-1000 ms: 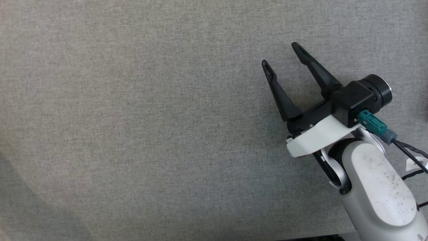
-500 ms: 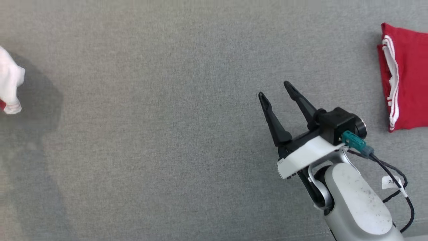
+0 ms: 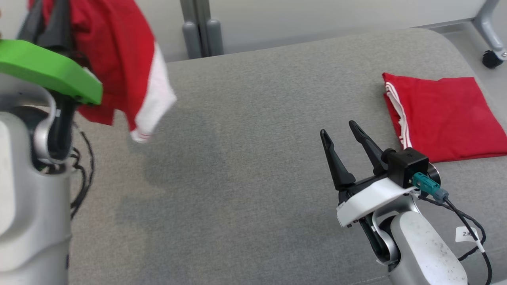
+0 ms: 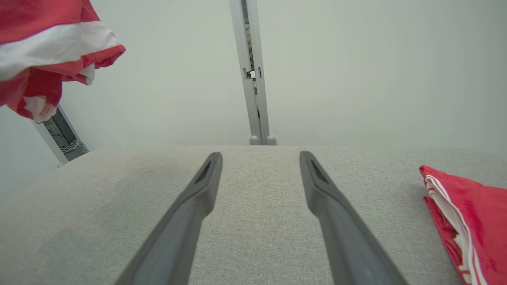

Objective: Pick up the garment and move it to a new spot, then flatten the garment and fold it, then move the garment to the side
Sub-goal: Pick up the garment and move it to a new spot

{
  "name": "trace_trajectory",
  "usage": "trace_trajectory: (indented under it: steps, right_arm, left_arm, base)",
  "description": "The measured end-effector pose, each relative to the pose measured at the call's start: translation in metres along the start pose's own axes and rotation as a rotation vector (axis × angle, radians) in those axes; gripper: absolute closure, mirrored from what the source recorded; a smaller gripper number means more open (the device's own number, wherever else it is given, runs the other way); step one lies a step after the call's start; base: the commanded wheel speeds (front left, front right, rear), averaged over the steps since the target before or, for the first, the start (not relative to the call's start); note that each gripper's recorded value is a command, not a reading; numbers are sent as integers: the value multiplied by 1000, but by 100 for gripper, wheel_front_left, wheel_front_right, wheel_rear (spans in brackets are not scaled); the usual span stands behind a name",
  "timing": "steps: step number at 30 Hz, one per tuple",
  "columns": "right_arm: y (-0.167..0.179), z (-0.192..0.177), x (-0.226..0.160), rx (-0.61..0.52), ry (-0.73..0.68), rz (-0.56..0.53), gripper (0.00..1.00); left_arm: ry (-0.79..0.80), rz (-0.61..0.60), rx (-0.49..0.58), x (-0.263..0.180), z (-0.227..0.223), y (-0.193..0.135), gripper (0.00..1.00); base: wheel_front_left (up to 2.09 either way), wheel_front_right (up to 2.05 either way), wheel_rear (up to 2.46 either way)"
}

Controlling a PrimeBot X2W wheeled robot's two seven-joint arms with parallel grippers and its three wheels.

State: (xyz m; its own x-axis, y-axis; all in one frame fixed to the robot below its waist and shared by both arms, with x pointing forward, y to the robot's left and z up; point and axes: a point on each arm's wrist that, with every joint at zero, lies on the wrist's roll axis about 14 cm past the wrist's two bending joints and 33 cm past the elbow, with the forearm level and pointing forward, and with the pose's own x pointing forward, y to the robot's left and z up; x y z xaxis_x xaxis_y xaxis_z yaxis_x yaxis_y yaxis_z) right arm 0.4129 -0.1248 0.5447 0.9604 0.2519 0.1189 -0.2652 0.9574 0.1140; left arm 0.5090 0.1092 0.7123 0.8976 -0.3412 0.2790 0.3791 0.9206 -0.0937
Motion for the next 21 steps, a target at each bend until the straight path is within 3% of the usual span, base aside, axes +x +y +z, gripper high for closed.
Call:
trace_trajectory:
  steps: [5,10,15,21]
  right_arm:
    - [-15,15,-15,-17,-31,-55,0]
    - [-34,19,-30,-29,-32,-120,0]
    - [-51,16,-41,-36,-21,-177,0]
    - [-65,5,-47,-31,11,-225,0]
  left_arm:
    - [-7,-140,-122,7,-16,-73,100]
    - [132,-228,-216,5,-83,-122,100]
    - [277,-237,-258,-7,-152,-141,100]
    - [501,-193,-278,-52,-244,-144,100]
  base:
    - [0,0,0]
    - [0,0,0]
    - [0,0,0]
    - [0,0,0]
